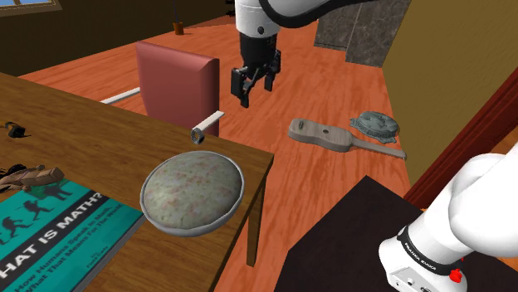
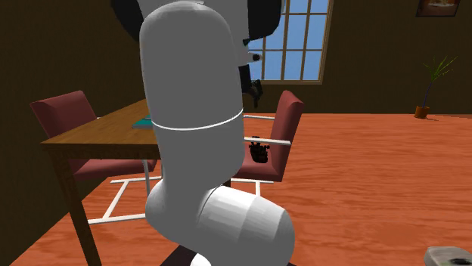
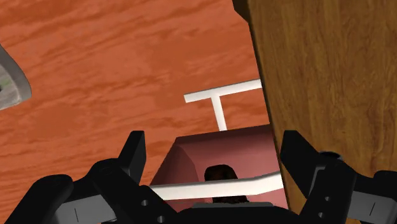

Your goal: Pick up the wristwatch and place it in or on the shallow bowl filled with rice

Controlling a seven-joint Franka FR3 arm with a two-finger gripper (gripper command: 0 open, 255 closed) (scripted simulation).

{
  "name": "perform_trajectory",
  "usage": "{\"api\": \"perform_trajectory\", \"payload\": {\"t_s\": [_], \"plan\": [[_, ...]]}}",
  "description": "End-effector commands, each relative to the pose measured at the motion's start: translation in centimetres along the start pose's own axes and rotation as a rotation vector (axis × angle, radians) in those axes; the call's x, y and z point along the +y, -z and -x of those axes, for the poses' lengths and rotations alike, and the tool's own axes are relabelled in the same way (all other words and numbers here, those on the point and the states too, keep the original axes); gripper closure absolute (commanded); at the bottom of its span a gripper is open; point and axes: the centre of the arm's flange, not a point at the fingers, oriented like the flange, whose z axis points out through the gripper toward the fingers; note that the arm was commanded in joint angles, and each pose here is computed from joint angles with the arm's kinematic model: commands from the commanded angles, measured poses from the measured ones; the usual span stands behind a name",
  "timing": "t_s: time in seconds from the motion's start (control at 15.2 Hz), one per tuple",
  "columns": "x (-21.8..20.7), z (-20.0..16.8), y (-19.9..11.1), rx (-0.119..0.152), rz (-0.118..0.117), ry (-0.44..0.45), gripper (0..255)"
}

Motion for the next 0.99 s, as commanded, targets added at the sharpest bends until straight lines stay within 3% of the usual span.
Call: {"api": "perform_trajectory", "payload": {"t_s": [0.0, 0.79, 0.92], "plan": [[-2.0, -1.6, -0.8, -0.012, -0.004, 0.014, 0], [-14.6, -10.7, -5.3, -0.081, -0.025, 0.099, 0], [-14.7, -10.7, -5.8, -0.081, -0.025, 0.100, 0]]}}
